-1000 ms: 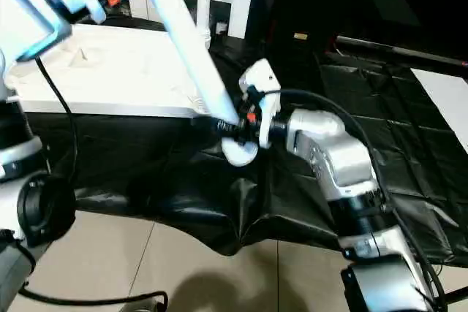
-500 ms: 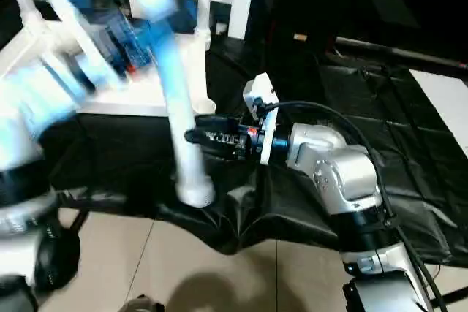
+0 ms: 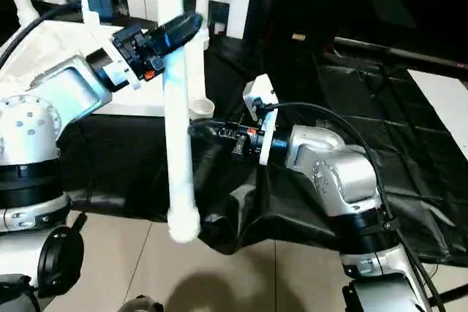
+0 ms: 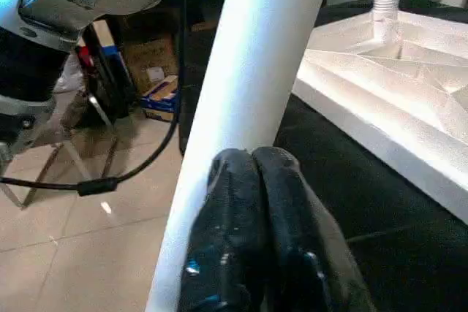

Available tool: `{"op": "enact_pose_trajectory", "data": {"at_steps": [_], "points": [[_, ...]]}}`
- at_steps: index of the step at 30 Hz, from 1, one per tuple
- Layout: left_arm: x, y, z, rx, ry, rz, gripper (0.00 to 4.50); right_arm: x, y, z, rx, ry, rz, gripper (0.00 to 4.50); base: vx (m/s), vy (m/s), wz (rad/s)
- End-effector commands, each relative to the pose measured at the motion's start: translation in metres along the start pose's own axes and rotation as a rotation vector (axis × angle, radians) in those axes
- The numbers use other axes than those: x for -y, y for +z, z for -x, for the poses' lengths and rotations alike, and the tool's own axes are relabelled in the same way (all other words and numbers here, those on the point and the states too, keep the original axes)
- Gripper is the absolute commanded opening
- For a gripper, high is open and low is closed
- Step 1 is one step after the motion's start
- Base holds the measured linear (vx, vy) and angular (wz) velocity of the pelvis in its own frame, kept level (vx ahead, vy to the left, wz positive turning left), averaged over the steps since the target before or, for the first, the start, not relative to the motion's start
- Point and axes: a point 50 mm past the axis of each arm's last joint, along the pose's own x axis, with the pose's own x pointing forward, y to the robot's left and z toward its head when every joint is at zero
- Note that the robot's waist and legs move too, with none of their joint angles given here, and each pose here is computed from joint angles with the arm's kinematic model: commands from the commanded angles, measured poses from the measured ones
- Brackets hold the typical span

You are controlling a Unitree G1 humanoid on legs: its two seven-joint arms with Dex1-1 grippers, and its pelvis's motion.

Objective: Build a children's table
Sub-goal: Pick table leg

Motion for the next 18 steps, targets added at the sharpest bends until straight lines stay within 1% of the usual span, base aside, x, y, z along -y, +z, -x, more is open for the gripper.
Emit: {"op": "enact_pose_trajectory", "data": {"at_steps": [1, 2, 4, 6, 8, 9, 10, 12, 13, 14, 15, 16, 18], "points": [[0.005, 0.014, -0.006, 0.043, -0.006, -0.03, 1.59, 0.004, 0.004, 0.006, 0.012, -0.047, 0.03, 0.0, 0.0, 0.0, 0.0], [0.003, 0.016, -0.006, 0.052, 0.001, -0.029, 1.57, 0.005, 0.004, 0.006, 0.014, -0.058, 0.034, 0.0, 0.0, 0.0, 0.0], [0.001, 0.023, -0.007, 0.079, 0.02, -0.034, 1.55, 0.007, 0.008, 0.006, 0.05, -0.067, 0.005, 0.27, 0.0, 0.0, 0.0], [0.0, 0.024, -0.007, 0.083, 0.022, -0.034, 1.55, 0.007, 0.009, 0.006, 0.06, -0.065, -0.004, 0.34, 0.0, 0.0, 0.0], [0.001, 0.03, -0.009, 0.102, 0.017, -0.037, 1.54, 0.004, 0.013, 0.006, 0.08, -0.028, -0.036, 0.54, 0.0, 0.0, 0.0], [0.001, 0.031, -0.009, 0.104, 0.013, -0.038, 1.54, 0.003, 0.013, 0.006, 0.082, -0.023, -0.04, 0.54, 0.0, 0.0, 0.0], [0.003, 0.033, -0.011, 0.112, 0.001, -0.035, 1.54, 0.002, 0.013, 0.004, 0.08, -0.006, -0.047, 0.78, 0.0, 0.0, 0.0], [0.006, 0.035, -0.012, 0.12, -0.014, -0.031, 1.54, 0.001, 0.012, 0.003, 0.072, -0.002, -0.053, 0.83, 0.0, 0.0, 0.0], [0.008, 0.035, -0.013, 0.125, -0.024, -0.025, 1.54, 0.001, 0.01, 0.001, 0.065, 0.0, -0.053, 0.97, 0.0, 0.0, 0.0], [0.009, 0.036, -0.014, 0.128, -0.029, -0.021, 1.54, 0.0, 0.009, 0.0, 0.06, 0.0, -0.053, 0.97, 0.0, 0.0, 0.0], [0.009, 0.036, -0.014, 0.129, -0.032, -0.02, 1.54, 0.0, 0.009, -0.001, 0.058, 0.003, -0.057, 1.09, 0.0, 0.0, 0.0], [0.011, 0.035, -0.016, 0.131, -0.038, -0.022, 1.54, -0.002, 0.007, -0.002, 0.056, 0.018, -0.074, 1.18, 0.0, 0.0, 0.0], [0.012, 0.035, -0.016, 0.135, -0.043, -0.018, 1.54, -0.003, 0.005, -0.004, 0.047, 0.02, -0.078, 1.2, 0.0, 0.0, 0.0]]}}
